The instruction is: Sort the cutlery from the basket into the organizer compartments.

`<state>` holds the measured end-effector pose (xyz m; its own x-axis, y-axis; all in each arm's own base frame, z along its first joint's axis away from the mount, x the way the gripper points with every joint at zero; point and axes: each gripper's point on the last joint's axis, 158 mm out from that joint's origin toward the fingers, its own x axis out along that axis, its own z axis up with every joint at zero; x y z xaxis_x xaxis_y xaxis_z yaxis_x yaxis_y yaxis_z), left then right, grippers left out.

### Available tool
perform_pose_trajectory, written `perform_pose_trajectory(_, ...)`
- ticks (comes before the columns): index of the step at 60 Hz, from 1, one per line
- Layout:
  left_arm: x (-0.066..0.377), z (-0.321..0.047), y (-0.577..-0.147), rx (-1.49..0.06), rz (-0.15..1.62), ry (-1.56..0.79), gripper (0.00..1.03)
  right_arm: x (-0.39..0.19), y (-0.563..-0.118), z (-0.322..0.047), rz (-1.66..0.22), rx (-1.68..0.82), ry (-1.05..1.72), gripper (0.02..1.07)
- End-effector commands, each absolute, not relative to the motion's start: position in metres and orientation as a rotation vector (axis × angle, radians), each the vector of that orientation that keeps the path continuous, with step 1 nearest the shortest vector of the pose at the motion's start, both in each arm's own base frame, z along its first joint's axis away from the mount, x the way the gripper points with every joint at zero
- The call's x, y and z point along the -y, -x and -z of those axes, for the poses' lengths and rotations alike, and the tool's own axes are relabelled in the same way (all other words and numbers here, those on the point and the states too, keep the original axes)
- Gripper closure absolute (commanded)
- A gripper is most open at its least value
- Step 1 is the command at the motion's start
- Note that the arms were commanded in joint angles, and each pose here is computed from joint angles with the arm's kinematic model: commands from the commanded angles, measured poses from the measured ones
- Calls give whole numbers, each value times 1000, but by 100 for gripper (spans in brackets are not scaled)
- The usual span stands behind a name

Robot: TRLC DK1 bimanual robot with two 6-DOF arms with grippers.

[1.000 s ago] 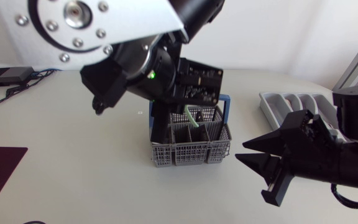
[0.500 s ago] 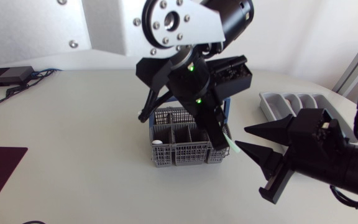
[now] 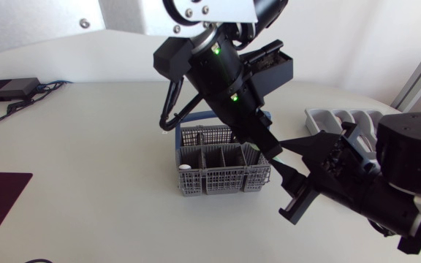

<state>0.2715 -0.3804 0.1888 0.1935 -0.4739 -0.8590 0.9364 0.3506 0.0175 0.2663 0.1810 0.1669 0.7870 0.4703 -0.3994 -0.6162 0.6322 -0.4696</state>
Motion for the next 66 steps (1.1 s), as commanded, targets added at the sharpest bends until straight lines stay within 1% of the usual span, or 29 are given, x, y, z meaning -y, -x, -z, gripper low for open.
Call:
perform_pose_trajectory(1, 384, -191, -274, -905, 1086, -606, 100, -184, -269, -159, -634, -253, 667, 60)
perform_pose_trajectory(5, 384, -192, -274, -905, 1089, -603, 100, -188, -268, -159, -642, -250, 672, 60)
perform_pose_trajectory(12, 384, -189, -274, -914, 1096, -599, 100, -194, -267, -161, -646, -240, 681, 69)
perform_pose_trajectory(17, 383, -188, -276, -918, 1096, -592, 100, -198, -265, -159, -656, -241, 688, 77)
perform_pose_trajectory(19, 383, -188, -277, -920, 1096, -591, 100, -198, -265, -157, -652, -245, 698, 84)
perform_pose_trajectory(22, 383, -188, -277, -918, 1097, -591, 100, -198, -265, -155, -652, -252, 702, 89)
perform_pose_trajectory(26, 382, -188, -278, -917, 1096, -592, 100, -198, -265, -154, -649, -254, 703, 98)
perform_pose_trajectory(36, 382, -186, -277, -926, 1098, -596, 100, -198, -265, -151, -653, -263, 708, 100)
perform_pose_trajectory(45, 382, -191, -279, -918, 1089, -578, 80, -197, -263, -148, -660, -275, 712, 101)
perform_pose_trajectory(50, 383, -196, -282, -910, 1082, -565, 67, -197, -261, -145, -666, -284, 717, 101)
perform_pose_trajectory(51, 383, -196, -282, -910, 1081, -563, 66, -196, -261, -144, -665, -287, 718, 101)
perform_pose_trajectory(52, 384, -200, -284, -902, 1079, -557, 61, -196, -260, -143, -669, -292, 720, 101)
perform_pose_trajectory(54, 384, -203, -285, -892, 1078, -553, 56, -195, -259, -141, -672, -296, 721, 101)
perform_pose_trajectory(58, 386, -214, -290, -860, 1073, -538, 50, -193, -255, -137, -679, -310, 725, 101)
perform_pose_trajectory(66, 379, -241, -315, -772, 1027, -474, 43, -188, -247, -127, -697, -339, 738, 101)
